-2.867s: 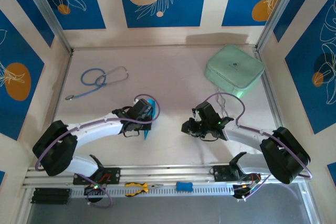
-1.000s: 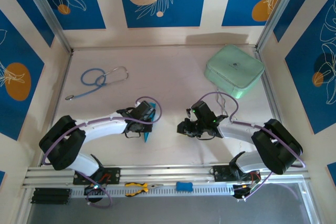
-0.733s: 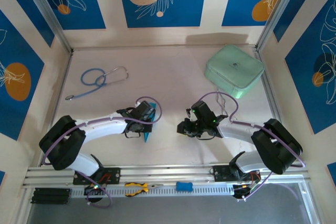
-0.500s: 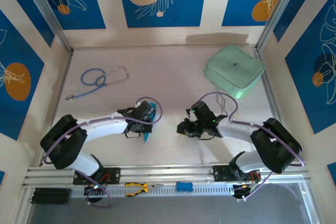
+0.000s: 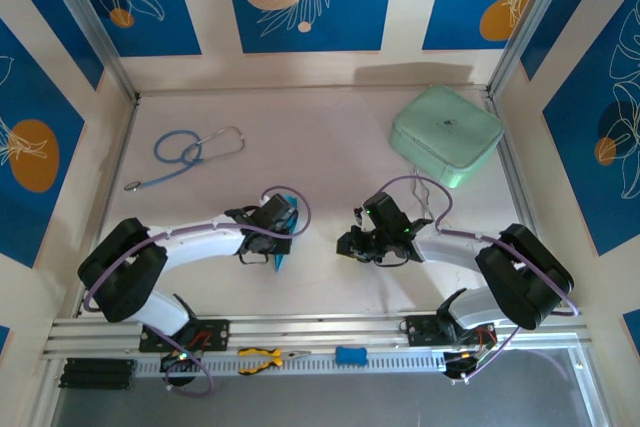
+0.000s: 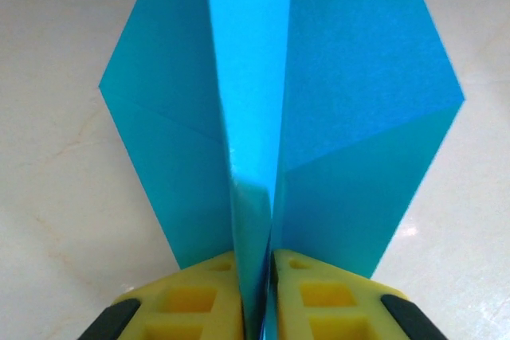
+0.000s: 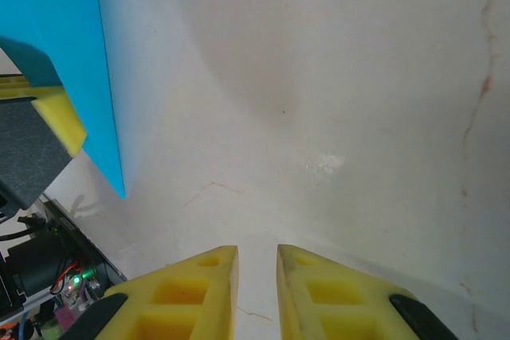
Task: Fold a paper plane with a square sheet of paper (pick it up from the middle)
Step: Move the paper plane to the center of the table.
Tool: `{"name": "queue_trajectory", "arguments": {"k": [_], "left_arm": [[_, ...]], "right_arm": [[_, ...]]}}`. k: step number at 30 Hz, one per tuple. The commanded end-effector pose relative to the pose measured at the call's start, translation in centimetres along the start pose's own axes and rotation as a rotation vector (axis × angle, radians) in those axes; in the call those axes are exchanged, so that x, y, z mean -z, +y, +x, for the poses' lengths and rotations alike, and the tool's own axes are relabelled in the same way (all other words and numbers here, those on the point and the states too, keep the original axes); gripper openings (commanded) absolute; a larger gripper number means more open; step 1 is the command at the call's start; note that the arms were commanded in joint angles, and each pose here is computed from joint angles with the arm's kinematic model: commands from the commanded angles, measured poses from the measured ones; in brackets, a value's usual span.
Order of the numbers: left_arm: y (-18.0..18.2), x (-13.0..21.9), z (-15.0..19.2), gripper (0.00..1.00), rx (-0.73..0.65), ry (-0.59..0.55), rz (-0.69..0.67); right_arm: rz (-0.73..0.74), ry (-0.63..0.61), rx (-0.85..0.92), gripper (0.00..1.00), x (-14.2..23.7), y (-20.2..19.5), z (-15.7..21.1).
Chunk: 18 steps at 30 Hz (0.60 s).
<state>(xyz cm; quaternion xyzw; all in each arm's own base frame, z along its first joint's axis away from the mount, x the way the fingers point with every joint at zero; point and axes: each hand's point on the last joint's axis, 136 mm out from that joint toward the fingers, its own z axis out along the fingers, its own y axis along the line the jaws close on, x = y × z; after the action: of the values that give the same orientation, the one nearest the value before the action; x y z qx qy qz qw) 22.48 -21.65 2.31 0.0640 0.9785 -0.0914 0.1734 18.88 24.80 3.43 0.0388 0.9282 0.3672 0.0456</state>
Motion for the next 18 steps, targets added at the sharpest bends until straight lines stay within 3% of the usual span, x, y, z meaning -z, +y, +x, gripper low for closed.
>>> {"name": "queue_trajectory", "arguments": {"k": [1,18], "left_arm": [[-0.4,-0.3,0.2,0.18,-0.023,0.017,-0.014],[-0.2,-1.5,1.5,0.24,-0.049,0.047,-0.170]], "right_arm": [[-0.027,0.013,0.021,0.21,0.0,1.0,-0.1],[-0.013,-0.017,0.034,0.22,1.0,0.8,-0.3]]}}
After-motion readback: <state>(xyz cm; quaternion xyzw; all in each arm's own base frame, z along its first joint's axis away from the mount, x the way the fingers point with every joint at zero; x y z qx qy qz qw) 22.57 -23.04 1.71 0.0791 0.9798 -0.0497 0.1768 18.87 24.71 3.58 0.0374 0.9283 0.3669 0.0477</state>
